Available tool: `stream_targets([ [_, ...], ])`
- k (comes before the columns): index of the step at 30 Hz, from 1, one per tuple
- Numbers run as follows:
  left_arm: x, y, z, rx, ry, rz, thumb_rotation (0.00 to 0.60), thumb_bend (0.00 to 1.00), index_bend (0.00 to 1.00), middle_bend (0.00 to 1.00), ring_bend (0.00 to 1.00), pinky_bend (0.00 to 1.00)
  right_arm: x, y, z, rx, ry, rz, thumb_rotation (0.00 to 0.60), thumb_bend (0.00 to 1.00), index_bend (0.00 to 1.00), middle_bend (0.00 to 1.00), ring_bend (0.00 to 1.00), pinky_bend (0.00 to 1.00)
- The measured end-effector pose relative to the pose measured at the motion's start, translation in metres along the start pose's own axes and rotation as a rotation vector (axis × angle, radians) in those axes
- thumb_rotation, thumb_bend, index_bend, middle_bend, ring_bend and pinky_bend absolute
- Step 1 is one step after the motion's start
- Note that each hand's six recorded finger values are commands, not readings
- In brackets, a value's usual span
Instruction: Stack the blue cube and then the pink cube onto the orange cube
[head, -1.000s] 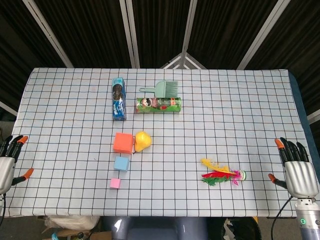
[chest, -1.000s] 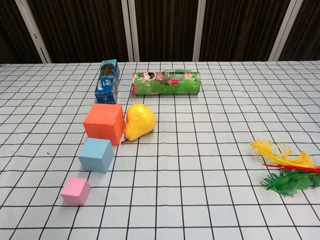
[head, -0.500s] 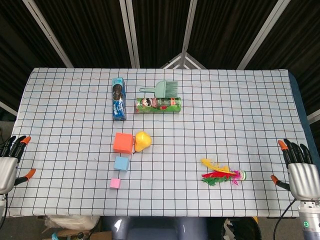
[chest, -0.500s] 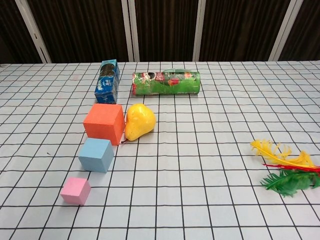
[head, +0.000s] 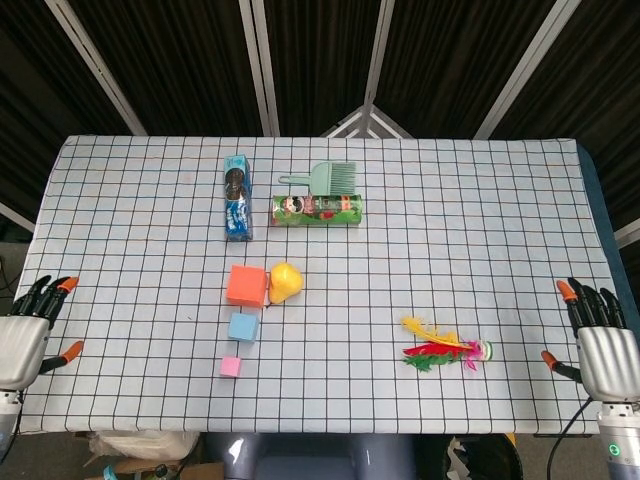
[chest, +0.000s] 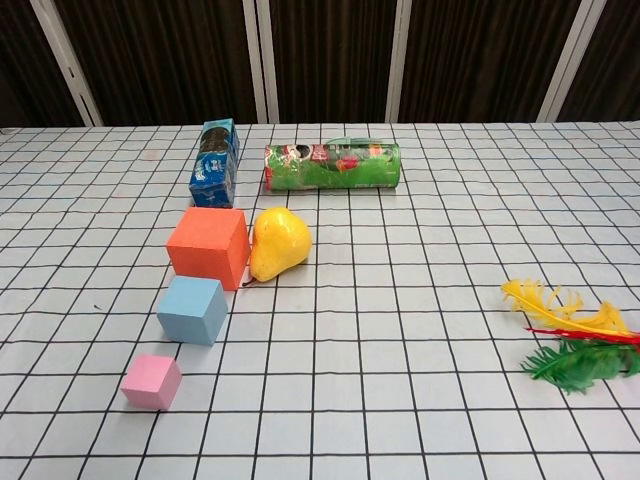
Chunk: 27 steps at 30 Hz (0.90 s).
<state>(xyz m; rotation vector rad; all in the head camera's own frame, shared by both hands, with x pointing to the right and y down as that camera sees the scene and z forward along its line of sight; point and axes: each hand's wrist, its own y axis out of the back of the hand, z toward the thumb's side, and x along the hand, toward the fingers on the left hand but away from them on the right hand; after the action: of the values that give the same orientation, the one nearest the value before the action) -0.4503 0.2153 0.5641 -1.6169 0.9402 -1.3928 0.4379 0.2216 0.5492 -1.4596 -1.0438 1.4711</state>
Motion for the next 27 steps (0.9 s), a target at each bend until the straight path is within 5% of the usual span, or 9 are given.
stream_targets([
  [4, 0.004, 0.005, 0.023, -0.064, -0.11, -0.007, 0.6, 0.22, 0.16, 0.54, 0.48, 0.67, -0.001, -0.002, 0.0, 0.005, -0.002, 0.009, 0.6, 0.17, 0.04, 0.09, 0.11, 0.08],
  [10, 0.01, 0.018, 0.054, -0.085, -0.186, 0.004, 0.6, 0.19, 0.27, 0.72, 0.64, 0.8, -0.004, -0.007, 0.004, 0.015, 0.008, 0.027, 0.6, 0.17, 0.04, 0.09, 0.11, 0.08],
  [19, 0.027, 0.02, 0.101, -0.045, -0.234, -0.065, 0.6, 0.19, 0.34, 0.74, 0.66, 0.82, -0.003, -0.005, 0.004, 0.009, 0.006, 0.019, 0.6, 0.17, 0.04, 0.09, 0.11, 0.08],
  [27, 0.056, -0.01, 0.118, 0.044, -0.167, -0.139, 0.6, 0.19, 0.34, 0.74, 0.66, 0.82, -0.003, -0.005, 0.003, 0.004, 0.011, 0.021, 0.6, 0.17, 0.04, 0.09, 0.11, 0.08],
])
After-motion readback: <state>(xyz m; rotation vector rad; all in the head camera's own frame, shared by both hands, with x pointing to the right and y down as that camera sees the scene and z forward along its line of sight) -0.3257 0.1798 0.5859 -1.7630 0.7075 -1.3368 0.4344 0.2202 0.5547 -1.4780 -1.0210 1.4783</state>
